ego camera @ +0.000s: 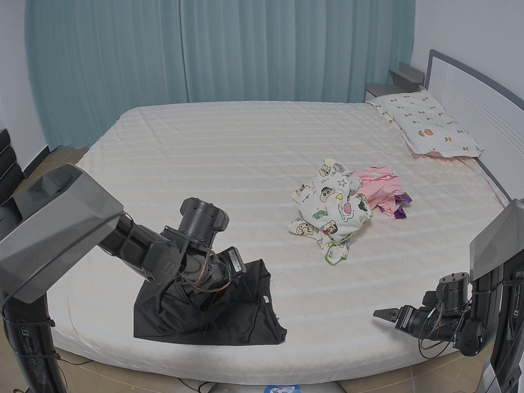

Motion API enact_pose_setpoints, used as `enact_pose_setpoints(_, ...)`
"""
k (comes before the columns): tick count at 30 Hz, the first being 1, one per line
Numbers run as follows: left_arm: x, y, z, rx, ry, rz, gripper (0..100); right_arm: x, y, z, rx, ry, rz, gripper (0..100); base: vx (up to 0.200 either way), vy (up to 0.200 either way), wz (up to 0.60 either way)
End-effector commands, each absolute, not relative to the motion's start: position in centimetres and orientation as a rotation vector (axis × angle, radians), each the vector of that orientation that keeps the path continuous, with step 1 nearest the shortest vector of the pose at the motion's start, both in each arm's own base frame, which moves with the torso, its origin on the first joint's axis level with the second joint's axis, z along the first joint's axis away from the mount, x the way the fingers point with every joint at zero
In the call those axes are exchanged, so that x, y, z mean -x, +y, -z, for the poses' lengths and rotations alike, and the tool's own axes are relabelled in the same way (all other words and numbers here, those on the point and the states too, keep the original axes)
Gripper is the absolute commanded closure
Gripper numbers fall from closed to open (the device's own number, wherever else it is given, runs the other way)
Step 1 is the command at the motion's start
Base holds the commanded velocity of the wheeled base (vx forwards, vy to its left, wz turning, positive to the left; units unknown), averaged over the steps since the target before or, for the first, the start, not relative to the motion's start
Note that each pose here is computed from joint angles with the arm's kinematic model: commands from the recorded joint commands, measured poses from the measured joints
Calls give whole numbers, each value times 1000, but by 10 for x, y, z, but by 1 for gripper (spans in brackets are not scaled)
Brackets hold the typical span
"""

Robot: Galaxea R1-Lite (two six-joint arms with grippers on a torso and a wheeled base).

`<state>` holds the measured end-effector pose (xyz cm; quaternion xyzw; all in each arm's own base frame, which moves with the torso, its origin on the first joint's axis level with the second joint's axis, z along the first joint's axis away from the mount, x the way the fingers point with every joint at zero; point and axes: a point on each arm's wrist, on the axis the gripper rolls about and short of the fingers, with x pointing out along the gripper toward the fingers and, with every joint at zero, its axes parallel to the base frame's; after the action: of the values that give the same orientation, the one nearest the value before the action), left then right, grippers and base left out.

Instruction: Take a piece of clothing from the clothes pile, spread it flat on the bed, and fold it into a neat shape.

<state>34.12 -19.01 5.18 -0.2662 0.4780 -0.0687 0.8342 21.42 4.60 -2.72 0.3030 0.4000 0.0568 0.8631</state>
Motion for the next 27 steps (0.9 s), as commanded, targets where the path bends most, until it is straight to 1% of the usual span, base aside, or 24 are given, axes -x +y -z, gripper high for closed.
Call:
enact_pose_setpoints(1, -343, -201, -38, 551, 1039, 151, 0, -213, 46, 29, -635, 842, -119, 0, 0, 0, 0)
enact_pose_setpoints(3, -344, -202, -39, 555, 1031, 157, 0, -213, 46, 29, -636, 841, -118, 0, 0, 0, 0)
enact_pose_setpoints(7, -346, -203, -50, 638, 977, 156, 0, -213, 46, 29, -636, 841, -118, 0, 0, 0, 0)
enact_pose_setpoints(9, -346, -203, -53, 648, 968, 158, 0, -212, 46, 29, -636, 843, -117, 0, 0, 0, 0)
enact_pose_setpoints(10, -343, -196, -72, 694, 934, 169, 0, -213, 46, 28, -636, 840, -118, 0, 0, 0, 0)
enact_pose_setpoints(12, -342, -194, -75, 700, 931, 170, 0, -212, 46, 28, -635, 840, -120, 0, 0, 0, 0)
enact_pose_setpoints(13, -339, -180, -91, 741, 901, 162, 0, -212, 46, 28, -635, 840, -120, 0, 0, 0, 0)
enact_pose_setpoints(15, -336, -173, -97, 754, 894, 159, 0, -212, 46, 28, -635, 840, -120, 0, 0, 0, 0)
enact_pose_setpoints(16, -335, -160, -100, 769, 885, 141, 0, -212, 46, 28, -635, 843, -119, 0, 0, 0, 0)
enact_pose_setpoints(19, -335, -141, -104, 792, 870, 101, 0, -211, 46, 28, -635, 843, -119, 0, 0, 0, 0)
enact_pose_setpoints(20, -336, -129, -103, 808, 869, 76, 0, -211, 46, 28, -634, 844, -120, 0, 0, 0, 0)
enact_pose_setpoints(21, -336, -127, -103, 811, 868, 73, 0, -211, 46, 28, -634, 844, -121, 0, 0, 0, 0)
enact_pose_setpoints(22, -337, -113, -101, 832, 875, 50, 0, -211, 47, 28, -632, 847, -124, 0, 0, 0, 0)
enact_pose_setpoints(23, -336, -110, -100, 838, 880, 48, 0, -211, 47, 28, -632, 847, -124, 0, 0, 0, 0)
enact_pose_setpoints(27, -327, -77, -100, 911, 915, 57, 0, -211, 47, 27, -632, 843, -127, 0, 0, 0, 0)
